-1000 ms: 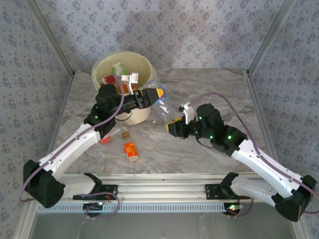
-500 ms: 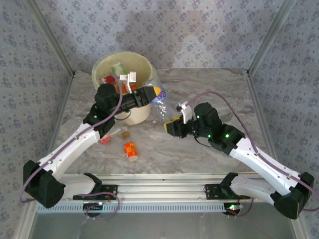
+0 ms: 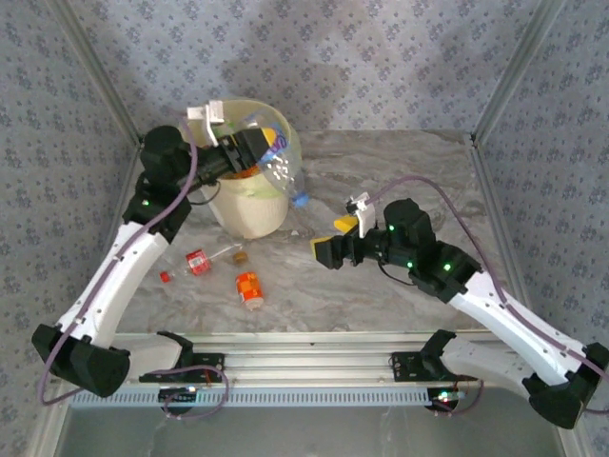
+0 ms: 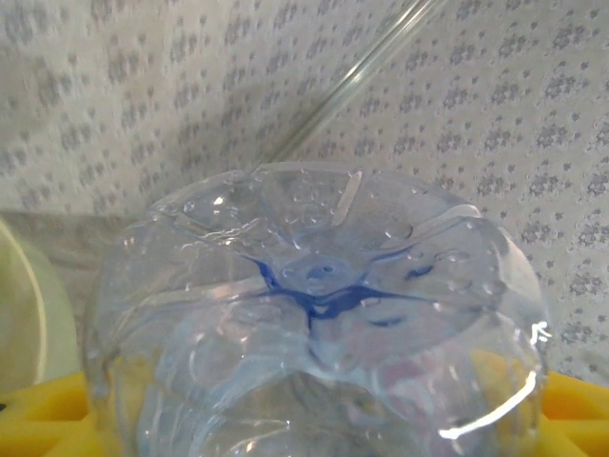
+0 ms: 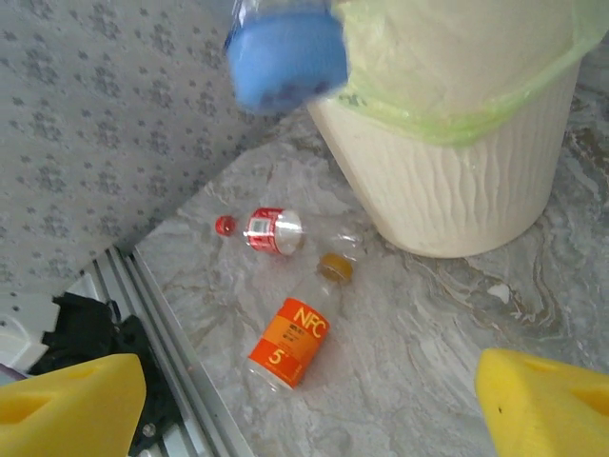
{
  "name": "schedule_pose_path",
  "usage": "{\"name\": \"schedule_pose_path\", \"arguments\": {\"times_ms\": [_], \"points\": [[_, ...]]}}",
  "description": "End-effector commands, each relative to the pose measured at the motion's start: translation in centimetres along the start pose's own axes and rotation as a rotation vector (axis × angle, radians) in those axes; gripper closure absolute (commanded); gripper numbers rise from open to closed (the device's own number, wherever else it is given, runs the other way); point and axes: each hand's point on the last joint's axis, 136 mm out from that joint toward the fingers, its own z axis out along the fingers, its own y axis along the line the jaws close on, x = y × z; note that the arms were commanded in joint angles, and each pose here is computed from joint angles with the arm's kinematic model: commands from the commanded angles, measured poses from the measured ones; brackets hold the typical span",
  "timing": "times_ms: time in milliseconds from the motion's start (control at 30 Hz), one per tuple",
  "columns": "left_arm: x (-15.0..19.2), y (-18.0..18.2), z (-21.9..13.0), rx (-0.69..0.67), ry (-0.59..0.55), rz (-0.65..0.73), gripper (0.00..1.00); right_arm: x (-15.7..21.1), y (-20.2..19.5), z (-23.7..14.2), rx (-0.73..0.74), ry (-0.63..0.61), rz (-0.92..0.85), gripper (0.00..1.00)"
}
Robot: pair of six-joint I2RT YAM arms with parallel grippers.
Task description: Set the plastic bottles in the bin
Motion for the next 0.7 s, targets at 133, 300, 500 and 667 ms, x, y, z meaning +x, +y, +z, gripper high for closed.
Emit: {"name": "schedule_pose_path", "arguments": {"times_ms": [133,300,500,667], "points": [[-6.5,1.5,-0.4,-0.167,-0.106,0.184,0.32,-0.5,-0.1,-1.3,0.023,-0.026,-0.015,0.00],[-9.4,4.4,0.5,-0.298,-0.144,0.288,0.32,-0.7,0.1,-1.8,0.022,-0.041,-0.015,0.00],[-11.0,9.3,2.2,-0.402,-0.128,0.312,0.32,-0.6,0.0,-1.9,0.035,-0.039,-0.008,0.00],[-11.4,13.6,3.8,-0.445,-0.120,0.266,0.31,-0.7,0.0,-1.9,0.039,-0.042,-0.004,0.00]]}}
